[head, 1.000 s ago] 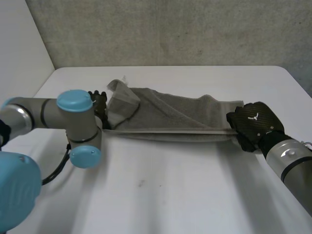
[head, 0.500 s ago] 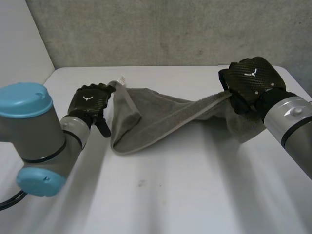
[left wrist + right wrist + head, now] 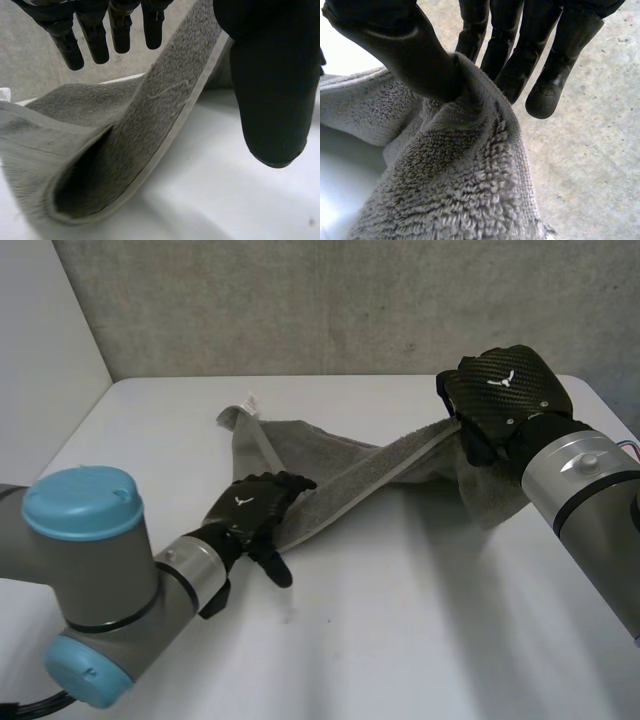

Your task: Fold the towel.

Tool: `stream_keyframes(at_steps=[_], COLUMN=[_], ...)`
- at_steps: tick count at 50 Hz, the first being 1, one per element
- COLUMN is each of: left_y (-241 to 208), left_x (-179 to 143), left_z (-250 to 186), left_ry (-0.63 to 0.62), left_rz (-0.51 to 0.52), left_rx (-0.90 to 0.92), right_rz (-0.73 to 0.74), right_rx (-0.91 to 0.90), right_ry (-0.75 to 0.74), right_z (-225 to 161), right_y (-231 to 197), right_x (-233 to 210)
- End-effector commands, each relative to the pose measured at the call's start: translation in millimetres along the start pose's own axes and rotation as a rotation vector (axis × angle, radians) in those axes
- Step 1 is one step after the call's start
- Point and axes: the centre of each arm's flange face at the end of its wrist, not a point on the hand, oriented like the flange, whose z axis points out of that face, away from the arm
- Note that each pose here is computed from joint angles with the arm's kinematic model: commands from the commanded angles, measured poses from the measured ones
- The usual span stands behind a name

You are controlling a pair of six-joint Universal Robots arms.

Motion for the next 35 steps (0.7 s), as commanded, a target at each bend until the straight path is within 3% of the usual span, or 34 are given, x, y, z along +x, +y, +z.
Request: stream_keyframes(at_steps=[1, 13, 22, 35], left_y=[1, 30, 35, 17], left_x=[16, 36, 46, 23], left_z=[15, 53, 58, 67], left_ry=[-0.026, -0.174, -0.201, -0.357], left_rz=[-0.062, -0.05, -0.098, -0.14], left_rx=[0.055, 0.097, 0.125, 0.305], right_rz=[0.017, 0.068, 0.131, 0.141], right_rx=[-0.014, -0.011, 0.007, 0.014], right_ry=[-0.035, -0.04, -0.032, -0.014], right_z=[-6, -10, -15, -24], right_y=[1, -4, -13, -19], right_x=[-11, -11, -6, 2])
